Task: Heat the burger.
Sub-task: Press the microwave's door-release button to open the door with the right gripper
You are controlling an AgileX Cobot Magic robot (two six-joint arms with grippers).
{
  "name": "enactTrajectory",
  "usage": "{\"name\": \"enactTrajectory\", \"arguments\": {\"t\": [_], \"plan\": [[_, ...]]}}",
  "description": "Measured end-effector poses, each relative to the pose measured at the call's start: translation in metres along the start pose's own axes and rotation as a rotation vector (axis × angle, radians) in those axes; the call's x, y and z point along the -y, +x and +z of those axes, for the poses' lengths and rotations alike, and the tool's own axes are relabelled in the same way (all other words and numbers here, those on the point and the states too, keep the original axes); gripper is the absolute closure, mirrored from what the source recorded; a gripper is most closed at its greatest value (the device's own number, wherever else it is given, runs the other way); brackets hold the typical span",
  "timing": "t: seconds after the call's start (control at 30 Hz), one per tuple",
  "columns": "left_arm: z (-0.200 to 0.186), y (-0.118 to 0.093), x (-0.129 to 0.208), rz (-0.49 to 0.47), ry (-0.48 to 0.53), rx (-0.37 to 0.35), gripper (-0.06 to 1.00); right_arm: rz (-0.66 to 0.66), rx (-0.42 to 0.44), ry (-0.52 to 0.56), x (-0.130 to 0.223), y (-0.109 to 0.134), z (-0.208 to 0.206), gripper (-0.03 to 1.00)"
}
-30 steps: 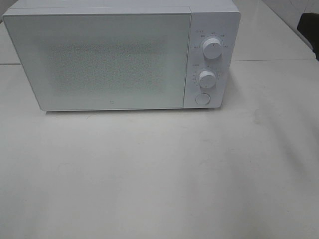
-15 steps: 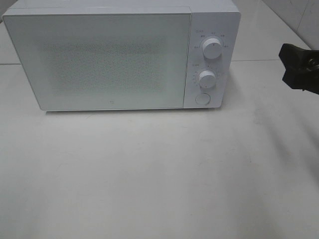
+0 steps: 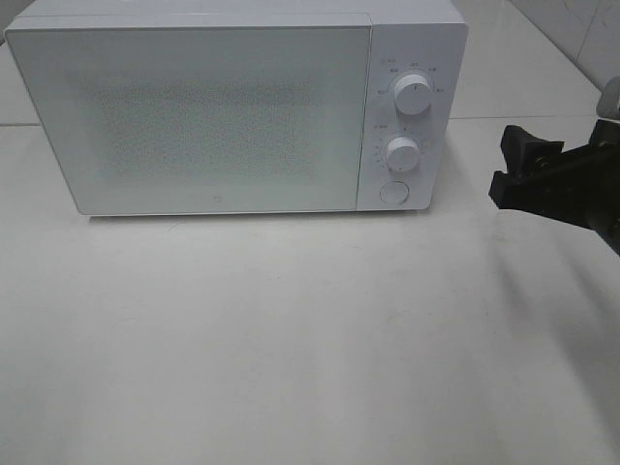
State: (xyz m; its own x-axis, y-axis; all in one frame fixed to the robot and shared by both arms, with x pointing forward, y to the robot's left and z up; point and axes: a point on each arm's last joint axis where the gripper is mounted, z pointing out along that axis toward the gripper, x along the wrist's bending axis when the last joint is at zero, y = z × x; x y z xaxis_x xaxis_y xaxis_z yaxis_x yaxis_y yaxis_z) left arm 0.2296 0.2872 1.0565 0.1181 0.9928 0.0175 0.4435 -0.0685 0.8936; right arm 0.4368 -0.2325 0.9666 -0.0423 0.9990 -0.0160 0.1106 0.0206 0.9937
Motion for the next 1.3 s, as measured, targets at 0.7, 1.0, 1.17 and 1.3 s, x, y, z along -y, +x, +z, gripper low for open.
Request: {"name": "enactTrajectory", "arguments": {"t": [0.7, 1.0, 1.17, 1.3], "plan": [[0.000, 0.000, 0.000, 0.000, 0.000, 0.000, -0.03, -0.035, -0.024, 0.124, 0.038, 0.070, 0.007, 0.21], [0.000, 0.000, 0.000, 0.000, 0.000, 0.000, -0.03, -0.058, -0.057, 0.125, 0.042, 0.087, 0.011, 0.21], [0.000, 0.000, 0.000, 0.000, 0.000, 0.000, -0.03, 0.006, -0.050, 0.128, 0.042, 0.086, 0.011, 0.24], [0.000, 0.000, 0.000, 0.000, 0.000, 0.000, -0.03, 0.189, -0.038, 0.133, 0.042, 0.086, 0.011, 0.32]]}}
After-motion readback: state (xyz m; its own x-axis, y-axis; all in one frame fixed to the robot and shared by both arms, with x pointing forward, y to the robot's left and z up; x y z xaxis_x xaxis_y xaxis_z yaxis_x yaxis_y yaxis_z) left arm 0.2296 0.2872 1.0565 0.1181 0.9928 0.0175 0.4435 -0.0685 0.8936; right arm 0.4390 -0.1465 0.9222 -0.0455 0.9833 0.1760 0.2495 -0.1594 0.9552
